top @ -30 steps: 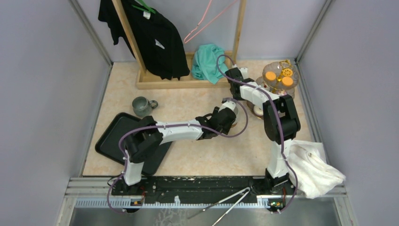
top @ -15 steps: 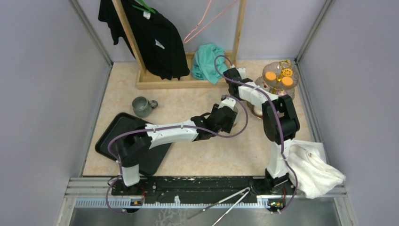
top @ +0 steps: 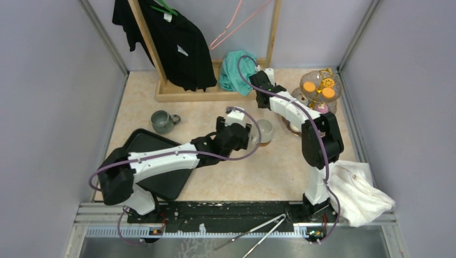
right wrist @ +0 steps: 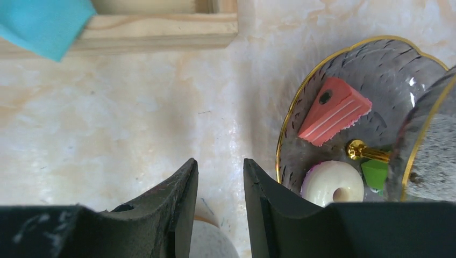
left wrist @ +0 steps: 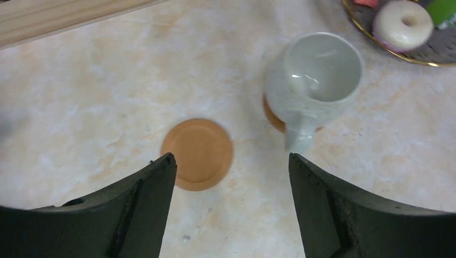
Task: Serve the afternoon tea
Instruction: Adjust the cup at the center of the board.
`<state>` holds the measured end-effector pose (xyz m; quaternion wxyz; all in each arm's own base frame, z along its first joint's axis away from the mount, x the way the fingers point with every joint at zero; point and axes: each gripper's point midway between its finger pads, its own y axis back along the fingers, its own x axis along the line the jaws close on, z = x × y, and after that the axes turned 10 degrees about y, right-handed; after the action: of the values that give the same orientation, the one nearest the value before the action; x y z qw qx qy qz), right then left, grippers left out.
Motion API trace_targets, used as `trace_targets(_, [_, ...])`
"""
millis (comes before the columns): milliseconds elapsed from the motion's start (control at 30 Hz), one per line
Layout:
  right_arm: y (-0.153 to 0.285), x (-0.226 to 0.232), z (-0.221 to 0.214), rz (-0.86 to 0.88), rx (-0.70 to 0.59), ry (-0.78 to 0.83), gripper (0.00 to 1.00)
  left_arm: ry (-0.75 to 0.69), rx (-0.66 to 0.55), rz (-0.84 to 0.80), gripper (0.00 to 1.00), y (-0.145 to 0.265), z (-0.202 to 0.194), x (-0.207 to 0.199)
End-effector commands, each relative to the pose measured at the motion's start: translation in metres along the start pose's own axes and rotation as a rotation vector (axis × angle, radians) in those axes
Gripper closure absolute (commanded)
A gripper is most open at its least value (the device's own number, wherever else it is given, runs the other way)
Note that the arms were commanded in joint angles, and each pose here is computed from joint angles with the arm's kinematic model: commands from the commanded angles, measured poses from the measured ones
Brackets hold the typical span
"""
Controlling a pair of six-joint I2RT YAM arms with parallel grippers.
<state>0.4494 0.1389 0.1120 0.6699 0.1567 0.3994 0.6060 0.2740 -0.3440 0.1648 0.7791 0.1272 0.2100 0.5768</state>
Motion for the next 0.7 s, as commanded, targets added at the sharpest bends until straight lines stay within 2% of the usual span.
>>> trace_targets(0, [0.049, -0.010, 0.062, 0.060, -0.219, -0.102, 0.63, 0.126, -0.075, 0.144, 0.18, 0.003, 0.023, 0.061])
trace_targets(233, [0.076, 0.009, 0.075, 0.195, -0.334, -0.059, 0.64, 0.282, -0.040, 0.341, 0.17, -0.004, 0.015, 0.140])
trace_targets(433, [0.098, 0.079, 0.078, 0.374, -0.412, 0.129, 0.64, 0.466, -0.033, 0.412, 0.15, 0.005, 0.007, 0.181])
trace_targets(667, [0.116, 0.164, 0.089, 0.568, -0.478, 0.260, 0.64, 0.642, -0.165, 0.493, 0.13, 0.041, 0.020, 0.225])
